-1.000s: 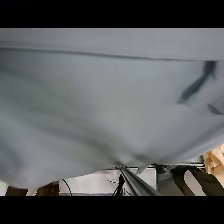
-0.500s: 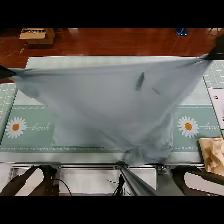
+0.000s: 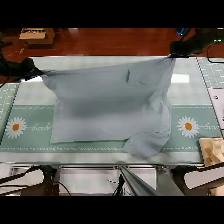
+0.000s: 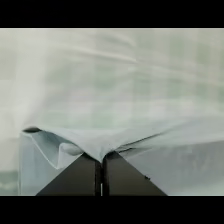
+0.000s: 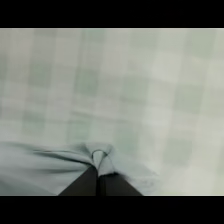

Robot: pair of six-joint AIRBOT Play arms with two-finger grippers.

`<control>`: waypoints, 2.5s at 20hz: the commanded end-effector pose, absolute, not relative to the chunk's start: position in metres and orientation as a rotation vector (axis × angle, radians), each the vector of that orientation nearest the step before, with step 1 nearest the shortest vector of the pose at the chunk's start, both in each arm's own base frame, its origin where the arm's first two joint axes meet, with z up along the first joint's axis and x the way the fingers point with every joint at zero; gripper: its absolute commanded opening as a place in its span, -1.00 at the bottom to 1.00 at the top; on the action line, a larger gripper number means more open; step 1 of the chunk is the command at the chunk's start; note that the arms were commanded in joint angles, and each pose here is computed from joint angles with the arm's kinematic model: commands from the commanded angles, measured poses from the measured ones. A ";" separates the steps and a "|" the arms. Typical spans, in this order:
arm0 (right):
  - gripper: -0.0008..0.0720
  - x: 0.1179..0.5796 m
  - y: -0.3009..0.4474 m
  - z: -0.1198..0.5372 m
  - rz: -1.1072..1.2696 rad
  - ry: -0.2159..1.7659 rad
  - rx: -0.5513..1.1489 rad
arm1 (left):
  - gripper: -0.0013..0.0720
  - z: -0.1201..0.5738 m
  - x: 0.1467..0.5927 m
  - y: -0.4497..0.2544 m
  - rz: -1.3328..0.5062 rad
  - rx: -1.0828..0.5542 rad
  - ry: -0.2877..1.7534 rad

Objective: Fold the shirts.

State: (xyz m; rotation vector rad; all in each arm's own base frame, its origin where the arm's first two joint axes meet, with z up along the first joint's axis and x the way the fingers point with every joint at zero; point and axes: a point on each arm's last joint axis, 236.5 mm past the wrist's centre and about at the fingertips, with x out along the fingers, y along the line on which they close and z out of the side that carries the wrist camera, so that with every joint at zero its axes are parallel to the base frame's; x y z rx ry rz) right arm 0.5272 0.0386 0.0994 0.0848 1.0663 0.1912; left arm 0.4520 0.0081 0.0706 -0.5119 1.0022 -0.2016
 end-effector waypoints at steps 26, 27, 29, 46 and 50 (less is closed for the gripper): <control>-0.94 0.459 0.040 -0.017 0.124 1.592 0.190 | -0.91 -0.046 0.394 -0.010 -0.265 -0.429 1.564; -0.94 0.457 0.040 -0.022 0.114 1.603 0.201 | -0.91 -0.048 0.395 -0.010 -0.251 -0.443 1.569; -0.94 0.449 0.042 -0.035 0.108 1.634 0.215 | -0.91 -0.052 0.394 -0.010 -0.236 -0.463 1.582; 0.20 0.330 -0.055 0.000 0.080 1.477 0.329 | 0.52 -0.059 0.194 0.017 -0.188 -0.816 1.801; 0.20 0.321 -0.047 0.001 0.094 1.391 0.389 | 0.52 -0.090 0.174 0.000 -0.205 -0.807 1.823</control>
